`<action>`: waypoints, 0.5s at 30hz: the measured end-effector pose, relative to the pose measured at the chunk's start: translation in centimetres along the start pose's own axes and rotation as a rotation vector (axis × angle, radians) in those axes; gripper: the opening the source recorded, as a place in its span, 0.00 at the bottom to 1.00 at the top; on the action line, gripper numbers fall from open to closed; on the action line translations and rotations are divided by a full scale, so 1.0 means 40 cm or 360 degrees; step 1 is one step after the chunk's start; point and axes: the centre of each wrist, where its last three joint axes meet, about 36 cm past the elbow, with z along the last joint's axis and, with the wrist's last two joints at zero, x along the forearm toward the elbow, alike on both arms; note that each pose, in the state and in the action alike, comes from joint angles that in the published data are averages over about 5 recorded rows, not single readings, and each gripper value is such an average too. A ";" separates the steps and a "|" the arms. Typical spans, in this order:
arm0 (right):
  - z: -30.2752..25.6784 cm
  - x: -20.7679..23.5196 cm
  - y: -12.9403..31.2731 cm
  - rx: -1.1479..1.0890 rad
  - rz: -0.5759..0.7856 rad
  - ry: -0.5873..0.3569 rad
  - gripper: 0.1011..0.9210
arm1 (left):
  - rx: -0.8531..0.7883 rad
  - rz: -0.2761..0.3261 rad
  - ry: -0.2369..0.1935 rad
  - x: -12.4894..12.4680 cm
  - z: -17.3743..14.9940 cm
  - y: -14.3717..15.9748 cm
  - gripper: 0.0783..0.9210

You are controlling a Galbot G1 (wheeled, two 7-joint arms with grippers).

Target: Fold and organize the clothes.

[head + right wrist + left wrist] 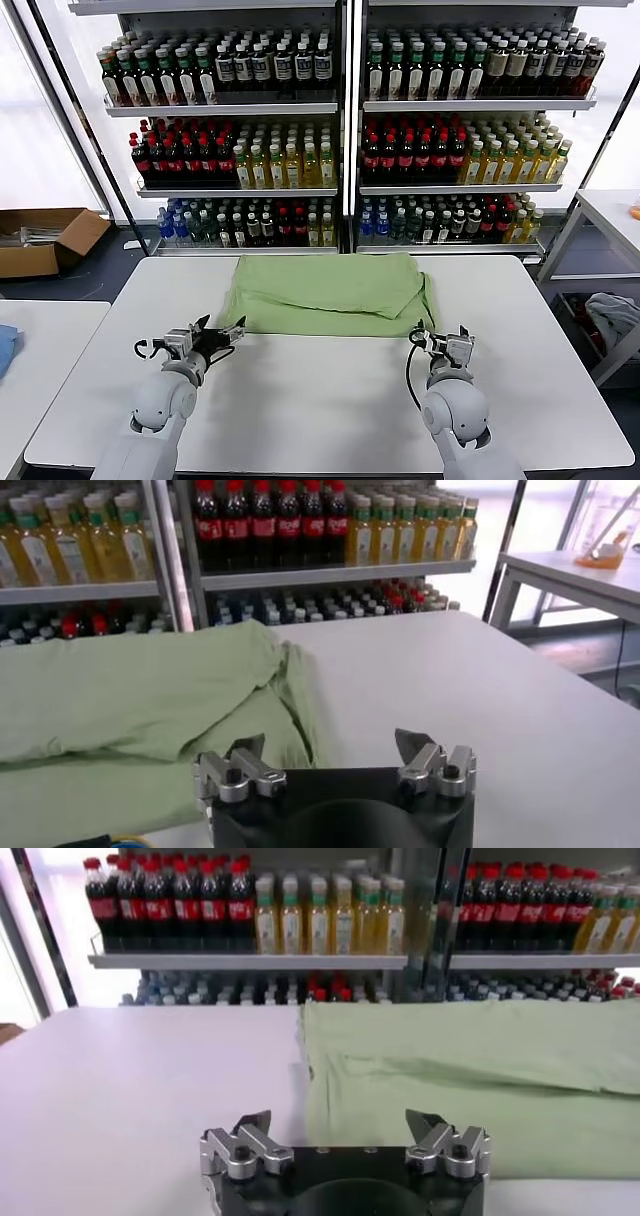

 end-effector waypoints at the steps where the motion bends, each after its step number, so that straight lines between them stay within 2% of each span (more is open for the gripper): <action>1: 0.001 -0.002 0.001 -0.0001 0.0001 0.0003 0.88 | 0.0003 -0.0001 0.0006 -0.001 0.001 0.001 0.88; 8: 0.006 -0.017 0.009 -0.0003 -0.0007 0.0024 0.86 | 0.0011 -0.0014 0.0025 -0.009 -0.002 0.012 0.88; 12: 0.011 -0.025 0.015 0.0002 -0.0016 0.0037 0.73 | 0.0013 -0.0017 0.0038 -0.014 -0.001 0.015 0.87; 15: 0.017 -0.031 0.017 0.0004 -0.0020 0.0050 0.63 | 0.0011 -0.0017 0.0051 -0.018 0.004 0.016 0.80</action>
